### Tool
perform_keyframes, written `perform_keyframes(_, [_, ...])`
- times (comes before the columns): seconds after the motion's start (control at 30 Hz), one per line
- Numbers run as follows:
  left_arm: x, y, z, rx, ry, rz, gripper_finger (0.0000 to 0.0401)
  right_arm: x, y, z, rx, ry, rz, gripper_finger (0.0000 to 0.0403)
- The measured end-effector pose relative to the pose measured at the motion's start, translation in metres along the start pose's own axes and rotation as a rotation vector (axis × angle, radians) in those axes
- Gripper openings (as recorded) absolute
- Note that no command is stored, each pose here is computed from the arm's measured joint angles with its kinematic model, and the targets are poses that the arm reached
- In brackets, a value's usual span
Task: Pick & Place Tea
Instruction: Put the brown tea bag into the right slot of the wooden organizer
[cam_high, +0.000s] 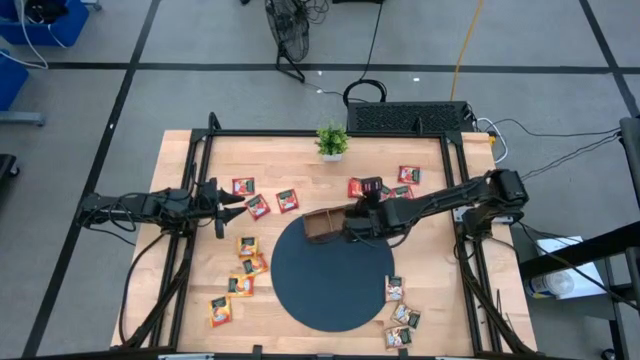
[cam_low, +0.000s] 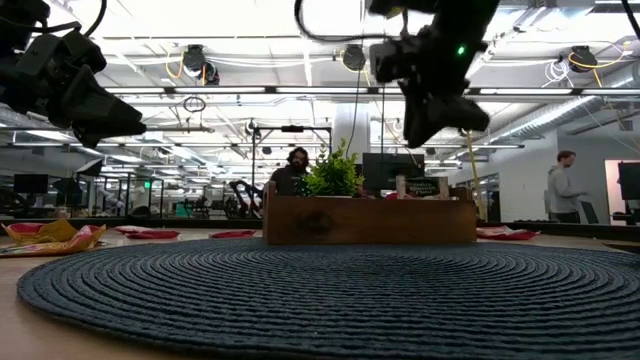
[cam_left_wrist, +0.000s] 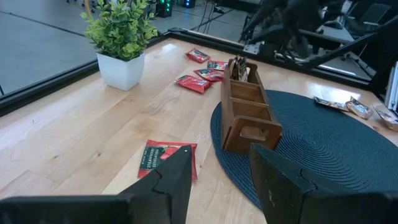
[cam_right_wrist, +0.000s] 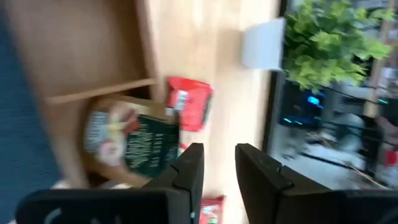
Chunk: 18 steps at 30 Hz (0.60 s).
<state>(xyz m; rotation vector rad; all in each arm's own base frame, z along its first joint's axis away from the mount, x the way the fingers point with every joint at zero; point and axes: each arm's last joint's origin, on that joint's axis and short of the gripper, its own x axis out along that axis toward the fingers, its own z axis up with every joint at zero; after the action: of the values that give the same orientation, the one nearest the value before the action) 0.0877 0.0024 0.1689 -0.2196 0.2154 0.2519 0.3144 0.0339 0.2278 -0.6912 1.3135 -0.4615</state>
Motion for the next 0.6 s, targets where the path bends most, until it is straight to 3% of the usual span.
perform_keyframes(0.2, [0.000,0.000,0.000,0.000,0.001,0.000,0.0161,-0.016,-0.004,-0.006,0.060,-0.081,0.315,0.0017])
perform_keyframes(0.5, [0.000,0.000,0.000,0.000,0.000,0.000,0.0161,0.019,0.012,-0.014,0.020,-0.126,0.478,0.0001])
perform_keyframes(0.6, [0.000,0.000,0.000,0.000,0.000,0.000,0.0161,0.028,0.012,-0.018,0.027,-0.117,0.483,0.0000])
